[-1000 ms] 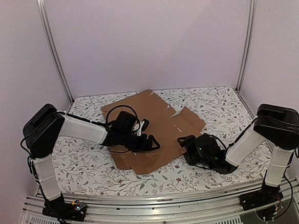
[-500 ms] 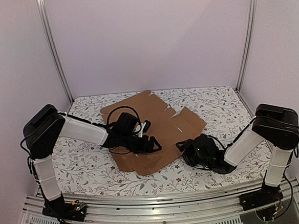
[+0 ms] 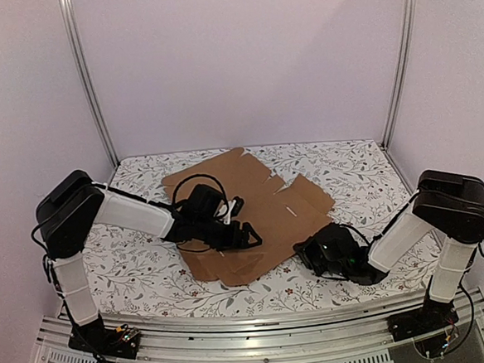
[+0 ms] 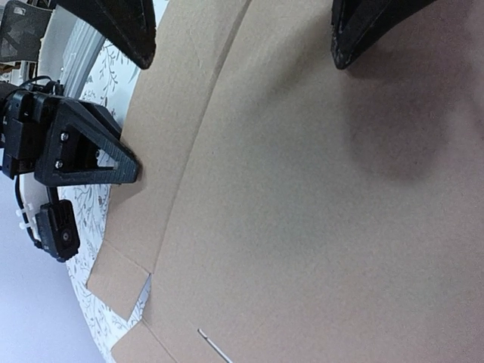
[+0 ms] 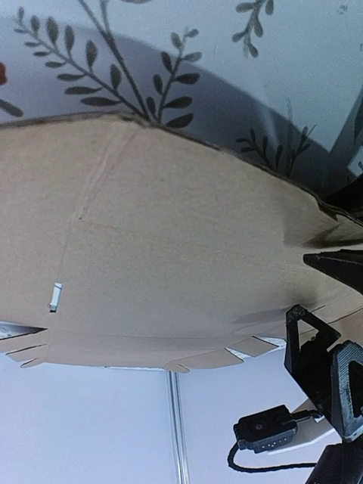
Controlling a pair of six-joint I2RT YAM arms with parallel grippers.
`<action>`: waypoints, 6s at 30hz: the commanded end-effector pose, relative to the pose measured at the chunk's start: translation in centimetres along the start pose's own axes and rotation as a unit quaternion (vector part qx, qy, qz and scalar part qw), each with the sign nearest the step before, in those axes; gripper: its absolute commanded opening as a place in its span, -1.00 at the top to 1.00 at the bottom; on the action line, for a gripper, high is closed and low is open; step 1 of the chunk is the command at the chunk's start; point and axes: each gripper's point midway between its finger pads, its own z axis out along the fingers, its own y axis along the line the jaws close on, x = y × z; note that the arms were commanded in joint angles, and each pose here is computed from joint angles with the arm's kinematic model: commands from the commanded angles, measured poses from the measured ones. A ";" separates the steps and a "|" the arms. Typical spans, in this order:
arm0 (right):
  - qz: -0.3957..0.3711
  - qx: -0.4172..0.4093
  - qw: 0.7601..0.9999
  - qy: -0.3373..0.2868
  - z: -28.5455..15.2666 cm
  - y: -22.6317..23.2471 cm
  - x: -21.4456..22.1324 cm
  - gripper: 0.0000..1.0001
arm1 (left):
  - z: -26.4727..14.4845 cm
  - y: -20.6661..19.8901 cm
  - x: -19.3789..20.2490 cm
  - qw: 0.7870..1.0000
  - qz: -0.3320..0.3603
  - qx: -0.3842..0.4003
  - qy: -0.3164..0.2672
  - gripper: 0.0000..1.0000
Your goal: Fold the paper box
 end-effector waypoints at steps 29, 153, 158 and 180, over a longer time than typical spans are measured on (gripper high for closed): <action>-0.294 -0.098 0.950 0.024 -9.7 17.4 -2.0 1.00 | -27.8 -10.6 -8.5 0.953 0.157 -0.106 -0.238 -0.99; -0.935 0.190 0.292 -0.067 -6.0 25.3 1.8 1.00 | -20.2 0.8 -2.0 0.947 0.111 -0.170 -0.251 -0.51; -0.934 0.191 0.296 -0.068 -6.2 25.3 1.7 1.00 | -20.8 0.2 -2.0 0.944 0.117 -0.154 -0.268 -0.12; -0.929 0.168 0.322 -0.069 -7.2 25.7 2.8 0.89 | -21.4 -0.3 -2.2 0.937 0.139 -0.143 -0.286 1.00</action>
